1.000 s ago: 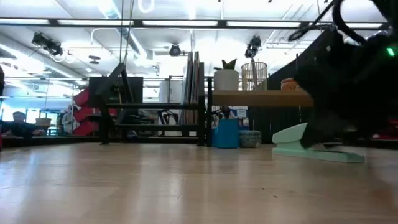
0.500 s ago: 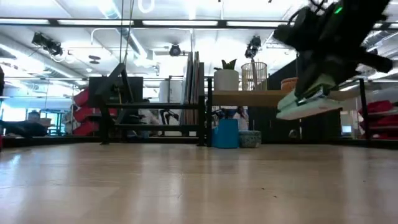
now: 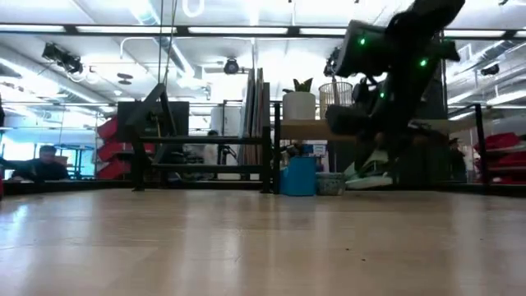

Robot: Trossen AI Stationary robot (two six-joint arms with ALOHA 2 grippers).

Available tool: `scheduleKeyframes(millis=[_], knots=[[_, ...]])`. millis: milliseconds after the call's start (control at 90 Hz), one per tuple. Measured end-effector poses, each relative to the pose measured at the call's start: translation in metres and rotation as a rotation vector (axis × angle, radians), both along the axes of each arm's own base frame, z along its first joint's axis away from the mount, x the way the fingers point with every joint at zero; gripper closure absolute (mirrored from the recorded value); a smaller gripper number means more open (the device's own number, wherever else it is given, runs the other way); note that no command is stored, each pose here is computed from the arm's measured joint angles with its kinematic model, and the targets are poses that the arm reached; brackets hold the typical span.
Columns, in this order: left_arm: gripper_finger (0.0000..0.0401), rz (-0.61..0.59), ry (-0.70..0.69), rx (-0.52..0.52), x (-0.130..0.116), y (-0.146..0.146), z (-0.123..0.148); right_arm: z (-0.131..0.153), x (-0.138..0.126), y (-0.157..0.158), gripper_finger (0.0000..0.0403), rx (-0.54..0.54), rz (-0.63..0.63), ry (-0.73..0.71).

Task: Stock shelves
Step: Put the green stapler under the shelf

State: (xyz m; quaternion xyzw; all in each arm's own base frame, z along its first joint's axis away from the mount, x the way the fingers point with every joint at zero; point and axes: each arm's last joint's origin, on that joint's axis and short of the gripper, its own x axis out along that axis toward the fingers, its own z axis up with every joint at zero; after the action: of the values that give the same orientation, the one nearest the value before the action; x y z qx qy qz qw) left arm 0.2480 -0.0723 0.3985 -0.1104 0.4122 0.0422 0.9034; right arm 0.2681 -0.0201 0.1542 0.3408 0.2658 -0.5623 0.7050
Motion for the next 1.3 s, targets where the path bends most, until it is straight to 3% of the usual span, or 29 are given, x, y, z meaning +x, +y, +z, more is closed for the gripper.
scheduleKeyframes(millis=[211, 467, 711, 867, 1111, 1300], knots=[[0.0401, 0.048, -0.064, -0.027, -0.022, 0.008, -0.001, -0.006, -0.005, -0.014, 0.0319, -0.005, -0.024, 0.023], [0.0401, 0.049, -0.091, -0.035, -0.022, 0.008, -0.002, -0.012, -0.004, -0.022, 0.0318, -0.019, -0.041, -0.059], [0.0401, 0.046, -0.089, -0.032, -0.022, 0.008, -0.003, -0.021, 0.001, -0.026, 0.0252, -0.030, -0.040, -0.071], [0.0401, 0.045, -0.089, -0.034, -0.022, 0.008, -0.003, -0.028, 0.011, -0.025, 0.0234, 0.000, -0.017, -0.106], [0.0401, 0.044, -0.089, -0.035, -0.022, 0.008, -0.003, -0.016, 0.016, -0.025, 0.0236, -0.025, 0.035, -0.106], [0.0401, 0.044, -0.087, -0.034, -0.022, 0.008, -0.003, -0.010, 0.014, -0.020, 0.0238, 0.026, 0.074, -0.086]])
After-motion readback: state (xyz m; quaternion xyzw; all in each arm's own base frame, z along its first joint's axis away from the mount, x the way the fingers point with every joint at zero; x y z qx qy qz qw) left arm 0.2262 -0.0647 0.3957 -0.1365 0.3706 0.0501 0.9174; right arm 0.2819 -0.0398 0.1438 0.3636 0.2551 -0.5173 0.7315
